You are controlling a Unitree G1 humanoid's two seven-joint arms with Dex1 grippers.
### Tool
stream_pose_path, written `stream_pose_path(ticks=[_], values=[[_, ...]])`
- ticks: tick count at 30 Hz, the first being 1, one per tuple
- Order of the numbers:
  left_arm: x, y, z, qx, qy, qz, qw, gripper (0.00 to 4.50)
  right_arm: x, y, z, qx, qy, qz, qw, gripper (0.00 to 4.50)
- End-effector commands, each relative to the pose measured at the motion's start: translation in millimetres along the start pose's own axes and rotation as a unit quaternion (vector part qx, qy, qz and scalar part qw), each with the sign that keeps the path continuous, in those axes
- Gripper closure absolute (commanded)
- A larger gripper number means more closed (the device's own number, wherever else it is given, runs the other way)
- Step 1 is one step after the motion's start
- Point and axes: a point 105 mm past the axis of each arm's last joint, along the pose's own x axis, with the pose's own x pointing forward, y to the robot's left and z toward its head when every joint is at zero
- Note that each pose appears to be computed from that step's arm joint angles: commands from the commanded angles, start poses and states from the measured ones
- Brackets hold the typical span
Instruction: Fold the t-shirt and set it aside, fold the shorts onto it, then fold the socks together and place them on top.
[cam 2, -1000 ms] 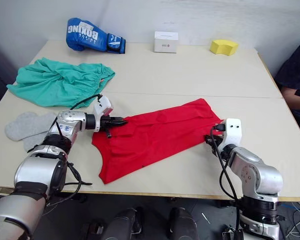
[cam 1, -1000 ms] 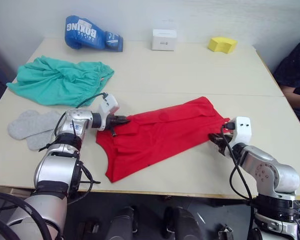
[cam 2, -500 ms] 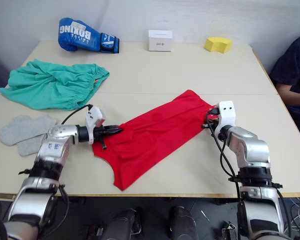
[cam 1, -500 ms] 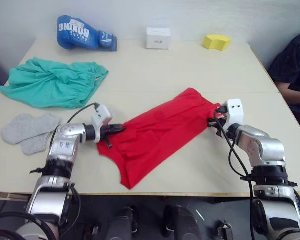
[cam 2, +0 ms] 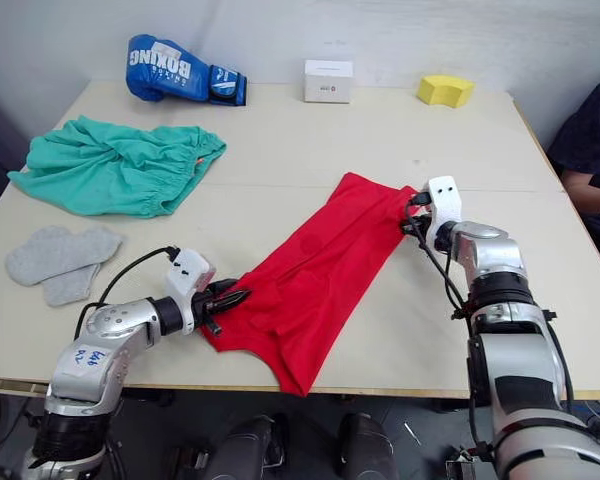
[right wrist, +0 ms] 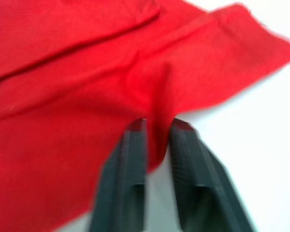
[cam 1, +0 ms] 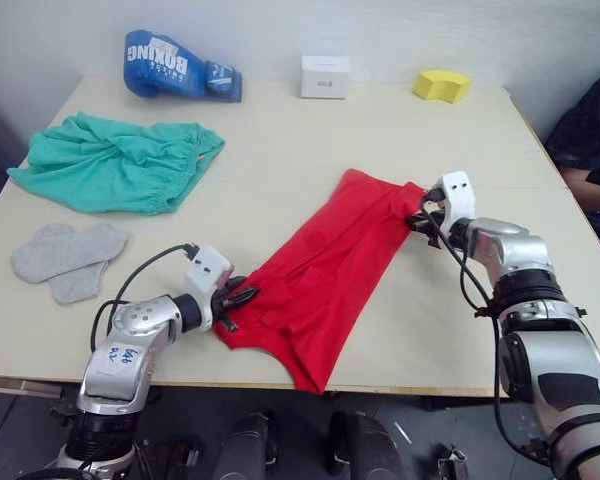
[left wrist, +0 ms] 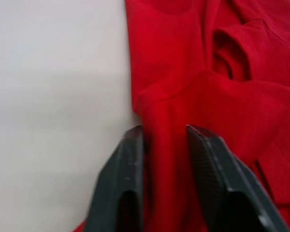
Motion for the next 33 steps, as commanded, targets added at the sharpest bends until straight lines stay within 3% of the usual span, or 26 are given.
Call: stream_pose_path(ticks=[1, 3, 6, 8, 11, 15, 18, 22, 26, 29, 33], values=[[-2.4, 11.9, 33.1, 0.033, -0.023, -0.044, 0.998, 1.81, -35.1, 11.2, 1.4, 0.043, 0.007, 0.067, 0.997, 2.51], [-0.7, 19.6, 42.7, 0.043, -0.024, -0.064, 0.997, 1.18, -50.1, 24.9, -2.3, 0.050, 0.016, 0.096, 0.994, 1.79], [19.8, 35.7, 60.9, 0.075, -0.016, -0.090, 0.993, 0.26, -81.9, 66.1, -20.8, 0.049, 0.048, 0.177, 0.982, 0.75], [39.0, 34.1, 69.1, 0.081, -0.016, -0.118, 0.990, 0.00, -95.4, 88.7, -35.0, 0.043, 0.067, 0.210, 0.974, 0.09], [69.2, 26.2, 72.5, 0.091, -0.014, -0.151, 0.984, 0.00, -102.7, 110.2, -54.9, 0.037, 0.088, 0.222, 0.970, 0.04], [98.3, 13.9, 66.5, 0.152, 0.025, -0.185, 0.971, 0.00, -102.1, 128.4, -80.8, 0.043, 0.118, 0.222, 0.967, 0.04], [122.3, 10.5, 64.2, 0.149, 0.057, -0.173, 0.972, 0.00, -92.8, 145.4, -99.6, 0.065, 0.139, 0.216, 0.964, 0.04], [135.2, 5.6, 69.0, 0.119, 0.061, -0.175, 0.975, 0.00, -87.1, 165.9, -108.9, 0.067, 0.145, 0.229, 0.960, 0.04], [140.5, -3.1, 72.8, 0.073, 0.055, -0.193, 0.977, 1.24, -84.0, 187.0, -113.5, 0.081, 0.147, 0.251, 0.953, 0.00], [142.9, 1.3, 72.0, 0.084, 0.057, -0.171, 0.980, 2.21, -81.9, 193.5, -118.0, 0.088, 0.149, 0.249, 0.953, 0.64], [143.8, 6.3, 71.4, 0.057, 0.047, -0.152, 0.986, 3.51, -79.8, 191.5, -122.4, 0.095, 0.149, 0.234, 0.956, 2.02]])
